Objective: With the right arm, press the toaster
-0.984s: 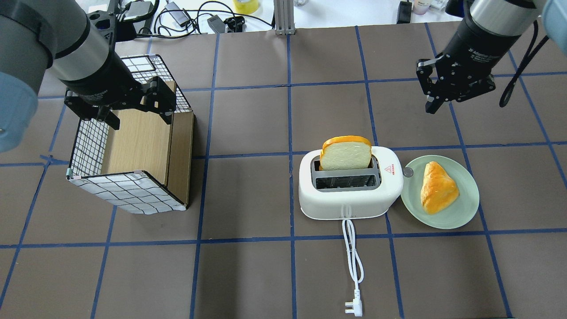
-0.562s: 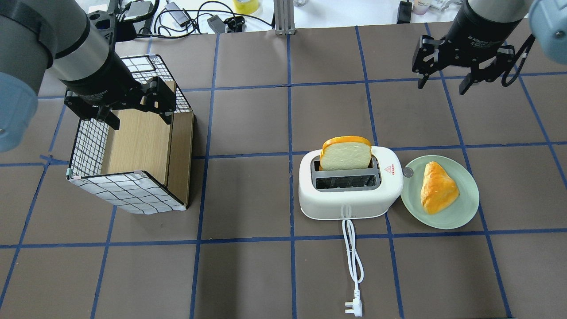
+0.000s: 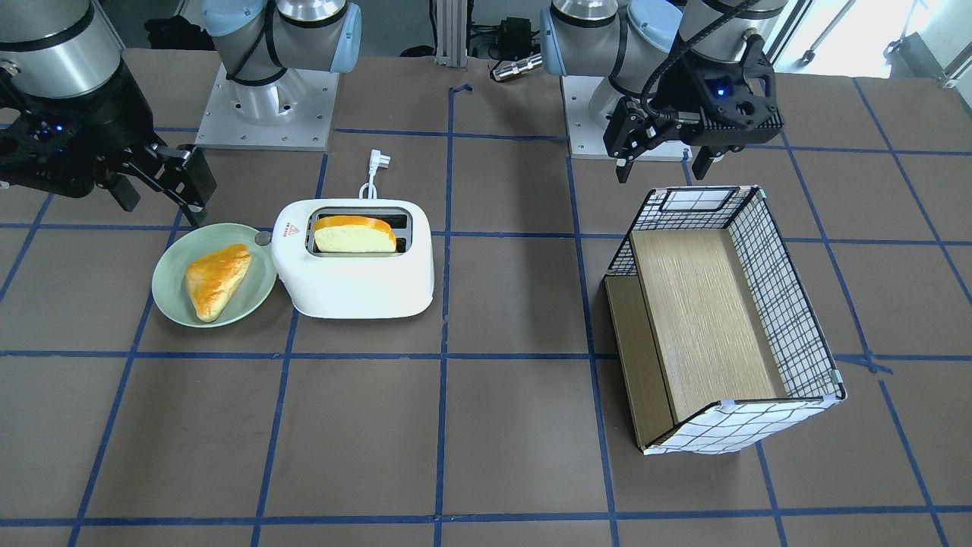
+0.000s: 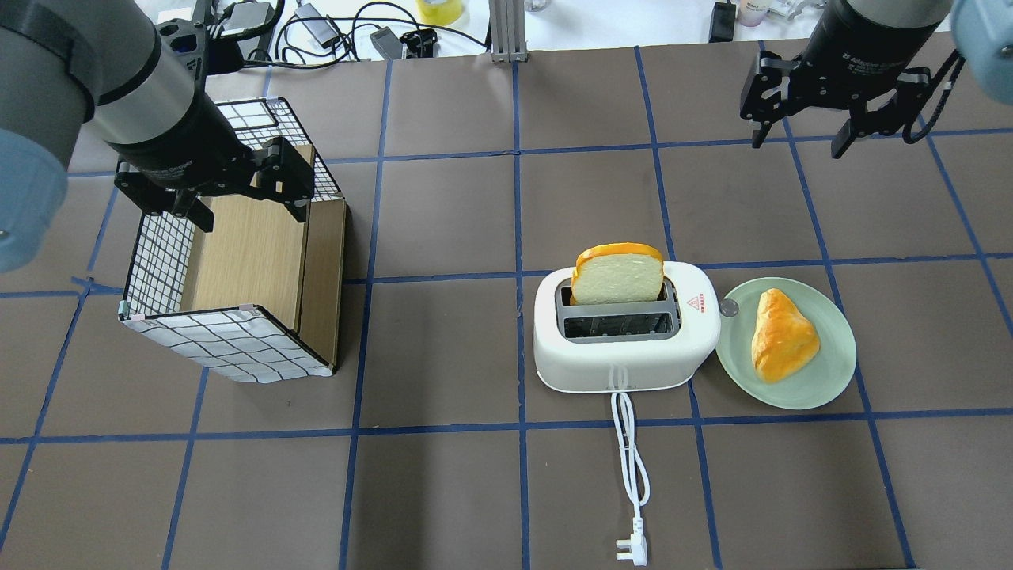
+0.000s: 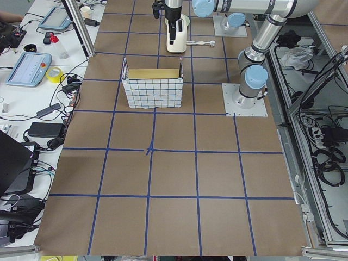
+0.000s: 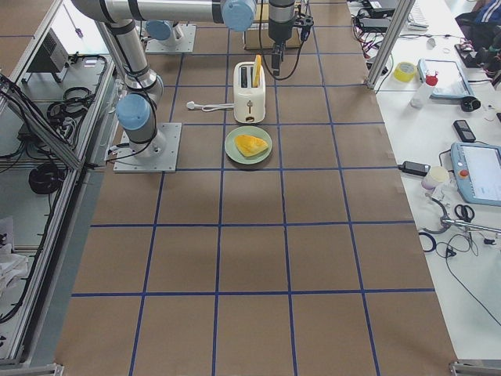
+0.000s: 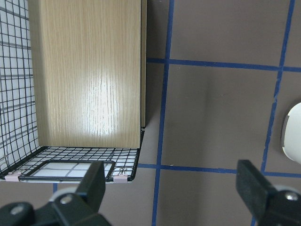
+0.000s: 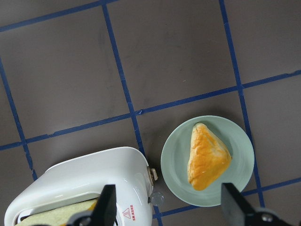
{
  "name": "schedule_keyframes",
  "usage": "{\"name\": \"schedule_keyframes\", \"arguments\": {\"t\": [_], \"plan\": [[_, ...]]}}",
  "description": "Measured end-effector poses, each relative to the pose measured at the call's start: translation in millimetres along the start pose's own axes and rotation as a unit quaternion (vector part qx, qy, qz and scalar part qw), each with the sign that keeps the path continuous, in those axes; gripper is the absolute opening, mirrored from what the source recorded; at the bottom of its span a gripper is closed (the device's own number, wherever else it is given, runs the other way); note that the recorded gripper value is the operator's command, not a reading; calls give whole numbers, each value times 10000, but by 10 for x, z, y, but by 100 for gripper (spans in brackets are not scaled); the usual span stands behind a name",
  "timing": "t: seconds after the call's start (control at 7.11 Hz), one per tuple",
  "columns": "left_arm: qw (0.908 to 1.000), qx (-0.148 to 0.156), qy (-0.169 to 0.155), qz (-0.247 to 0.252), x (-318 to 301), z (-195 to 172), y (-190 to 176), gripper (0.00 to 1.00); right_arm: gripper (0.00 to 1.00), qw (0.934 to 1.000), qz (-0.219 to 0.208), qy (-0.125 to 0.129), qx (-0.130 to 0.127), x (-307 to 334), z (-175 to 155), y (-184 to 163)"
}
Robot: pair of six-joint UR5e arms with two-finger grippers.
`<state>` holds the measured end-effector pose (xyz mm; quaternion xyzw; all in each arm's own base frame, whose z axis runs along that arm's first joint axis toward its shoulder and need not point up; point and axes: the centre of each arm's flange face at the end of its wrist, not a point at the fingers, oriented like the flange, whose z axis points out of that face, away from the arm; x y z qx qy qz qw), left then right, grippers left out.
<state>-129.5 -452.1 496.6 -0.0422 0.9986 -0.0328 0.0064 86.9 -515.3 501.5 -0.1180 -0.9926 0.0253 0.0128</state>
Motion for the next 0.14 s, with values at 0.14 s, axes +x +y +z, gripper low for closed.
{"name": "schedule_keyframes", "arguments": {"t": [0.14], "plan": [[10000, 0, 1, 0, 0, 0, 0, 100, 82, 10000, 1, 7, -4, 1, 0, 1]]}}
